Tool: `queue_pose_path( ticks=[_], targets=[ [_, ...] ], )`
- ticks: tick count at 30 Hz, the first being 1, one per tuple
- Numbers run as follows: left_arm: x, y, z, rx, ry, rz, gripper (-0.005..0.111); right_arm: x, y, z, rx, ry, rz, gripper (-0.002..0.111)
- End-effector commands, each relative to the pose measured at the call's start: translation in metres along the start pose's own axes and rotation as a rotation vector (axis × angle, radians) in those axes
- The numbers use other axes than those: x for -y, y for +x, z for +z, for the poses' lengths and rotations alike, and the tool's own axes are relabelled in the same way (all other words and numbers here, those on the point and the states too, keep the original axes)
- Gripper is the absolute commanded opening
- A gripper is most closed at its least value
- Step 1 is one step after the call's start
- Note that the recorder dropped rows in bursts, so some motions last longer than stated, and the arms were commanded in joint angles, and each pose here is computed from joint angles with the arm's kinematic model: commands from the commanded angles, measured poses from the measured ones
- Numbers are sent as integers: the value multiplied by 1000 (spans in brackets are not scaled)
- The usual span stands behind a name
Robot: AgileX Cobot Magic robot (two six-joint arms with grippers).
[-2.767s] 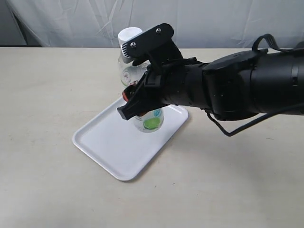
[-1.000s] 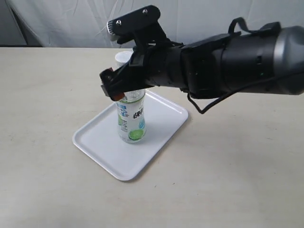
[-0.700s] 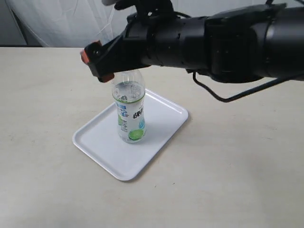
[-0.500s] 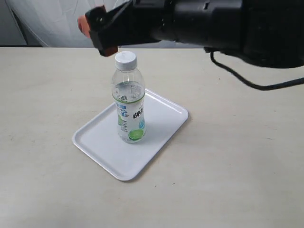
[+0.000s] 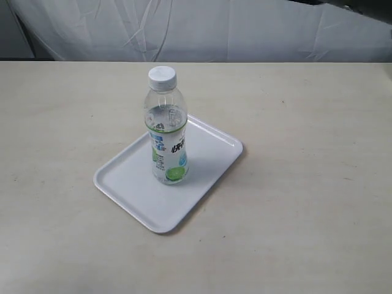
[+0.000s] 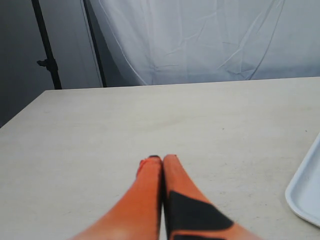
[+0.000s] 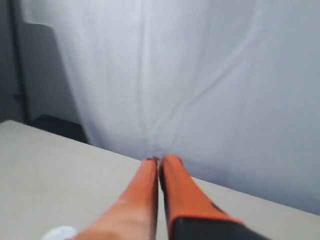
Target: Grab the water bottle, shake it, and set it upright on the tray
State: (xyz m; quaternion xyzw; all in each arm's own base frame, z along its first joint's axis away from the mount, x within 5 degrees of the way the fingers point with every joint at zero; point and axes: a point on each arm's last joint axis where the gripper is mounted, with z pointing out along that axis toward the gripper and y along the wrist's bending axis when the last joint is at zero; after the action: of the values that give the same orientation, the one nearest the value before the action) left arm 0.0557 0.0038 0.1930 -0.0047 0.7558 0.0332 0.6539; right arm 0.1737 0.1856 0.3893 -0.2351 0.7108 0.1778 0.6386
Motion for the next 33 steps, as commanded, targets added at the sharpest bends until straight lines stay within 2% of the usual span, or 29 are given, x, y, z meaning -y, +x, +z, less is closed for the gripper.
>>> queue_pose_path(
  ticks=[1, 3, 5, 8, 10, 14, 21, 23, 25, 27, 33],
  targets=[
    [0, 0, 0, 6, 0, -6, 0, 31, 18, -28, -45, 238, 7, -1],
    [0, 0, 0, 6, 0, -6, 0, 41, 27, -42, -57, 306, 2, -1],
    [0, 0, 0, 6, 0, -6, 0, 47, 38, -55, -68, 322, -16, -1],
    [0, 0, 0, 6, 0, -6, 0, 45, 60, -69, -71, 231, -28, -1],
    [0, 0, 0, 6, 0, -6, 0, 40, 81, -80, -76, 127, -43, -1],
    [0, 0, 0, 6, 0, -5, 0, 43, 109, -87, -133, 133, -63, -1],
    [0, 0, 0, 6, 0, -5, 0, 42, 108, -90, -120, 120, -59, -1],
    [0, 0, 0, 6, -1, -3, 0, 53, 103, -100, -79, 188, -27, -1],
    [0, 0, 0, 6, -1, -1, 0, 71, 106, -112, -20, 268, 140, -1],
    [0, 0, 0, 6, -1, -1, 0, 81, 115, -124, 28, 319, 220, -1],
    [0, 0, 0, 6, -1, -1, 0, 84, 152, -155, 139, 411, 241, -1]
  ],
)
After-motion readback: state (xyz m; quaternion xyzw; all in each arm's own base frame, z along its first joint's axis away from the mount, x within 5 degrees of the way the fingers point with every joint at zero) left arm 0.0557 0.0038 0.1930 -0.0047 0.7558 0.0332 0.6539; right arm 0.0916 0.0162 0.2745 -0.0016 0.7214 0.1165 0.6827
